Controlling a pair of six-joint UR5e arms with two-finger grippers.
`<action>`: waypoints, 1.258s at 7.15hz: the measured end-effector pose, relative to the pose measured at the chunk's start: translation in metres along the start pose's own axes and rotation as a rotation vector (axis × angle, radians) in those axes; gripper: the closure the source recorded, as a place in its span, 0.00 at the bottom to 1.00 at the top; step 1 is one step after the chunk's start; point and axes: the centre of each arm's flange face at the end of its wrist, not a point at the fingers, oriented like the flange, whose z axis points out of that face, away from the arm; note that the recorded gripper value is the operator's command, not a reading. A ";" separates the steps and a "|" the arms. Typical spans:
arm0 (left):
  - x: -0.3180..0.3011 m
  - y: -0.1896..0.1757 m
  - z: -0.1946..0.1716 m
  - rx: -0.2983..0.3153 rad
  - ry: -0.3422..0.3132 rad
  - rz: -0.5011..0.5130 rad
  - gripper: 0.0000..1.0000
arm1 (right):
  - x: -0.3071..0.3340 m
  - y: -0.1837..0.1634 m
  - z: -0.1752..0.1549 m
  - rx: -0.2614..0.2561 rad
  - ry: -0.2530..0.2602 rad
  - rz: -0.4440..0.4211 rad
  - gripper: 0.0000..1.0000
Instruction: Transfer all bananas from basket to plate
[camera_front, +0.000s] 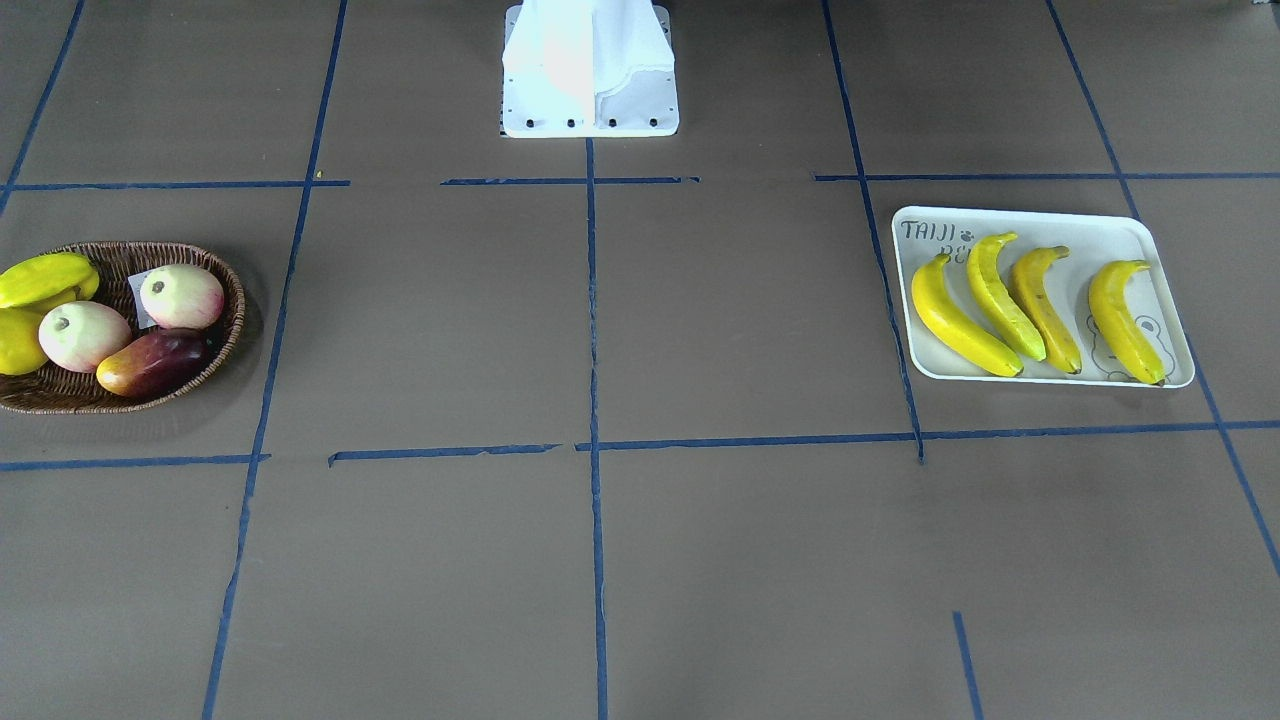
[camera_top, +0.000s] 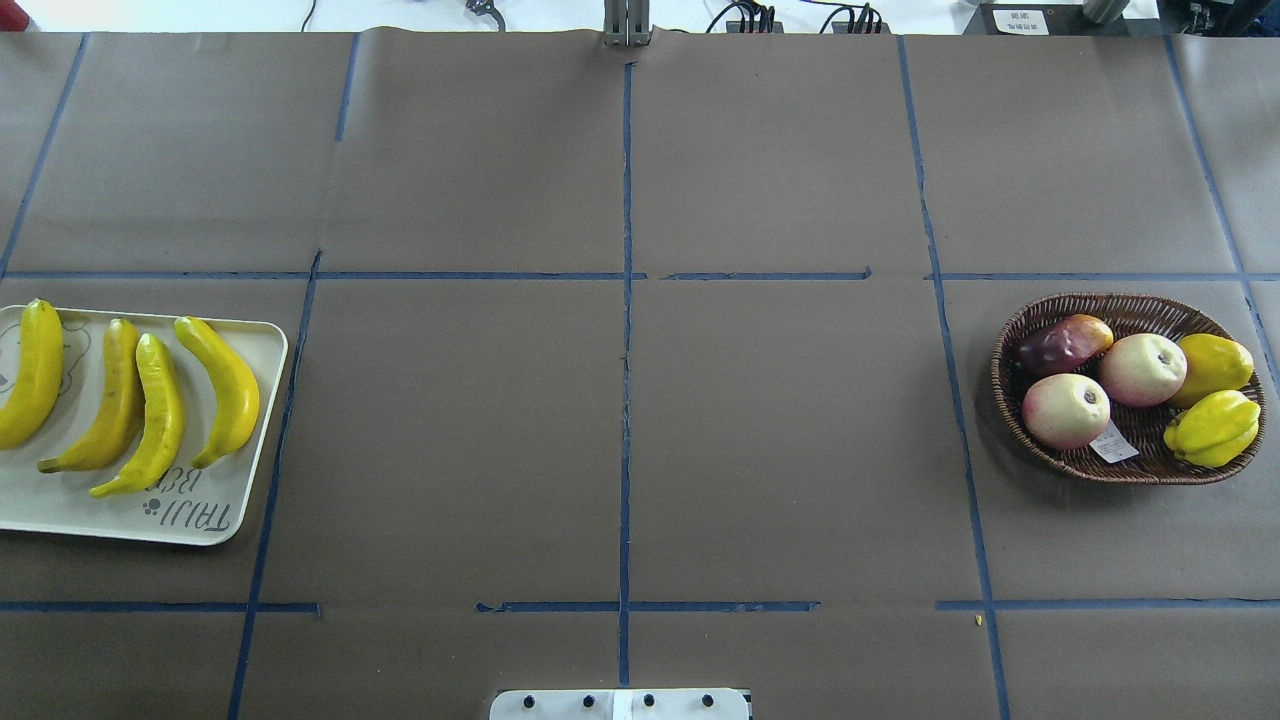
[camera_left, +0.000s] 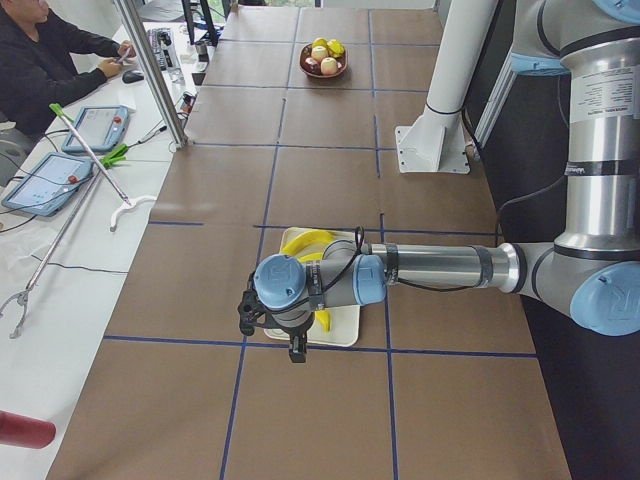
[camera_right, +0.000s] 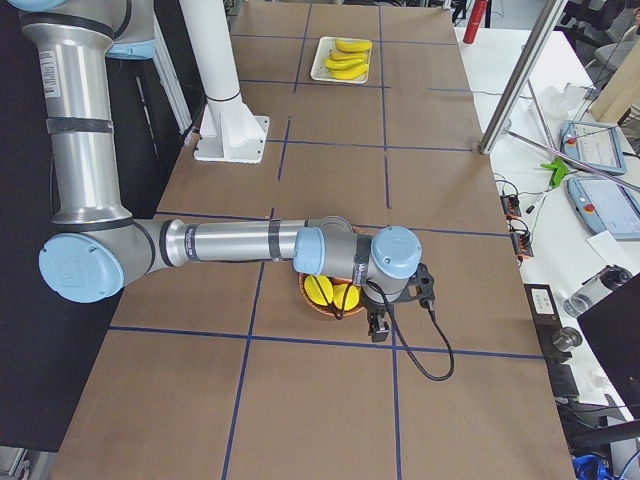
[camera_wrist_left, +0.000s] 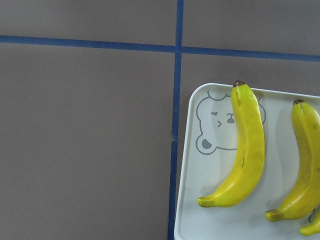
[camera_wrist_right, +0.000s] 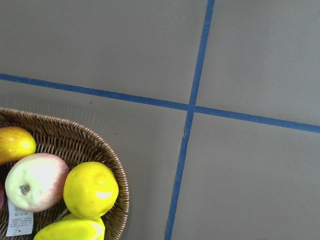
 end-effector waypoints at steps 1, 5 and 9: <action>0.000 0.000 0.000 0.000 0.000 0.000 0.00 | 0.013 0.017 0.004 -0.004 -0.004 0.031 0.00; 0.000 0.000 0.001 -0.001 0.002 -0.002 0.00 | 0.026 0.053 -0.001 0.011 -0.006 0.075 0.00; 0.000 0.000 0.000 0.000 0.001 0.000 0.00 | 0.027 0.055 0.001 0.009 -0.004 0.075 0.00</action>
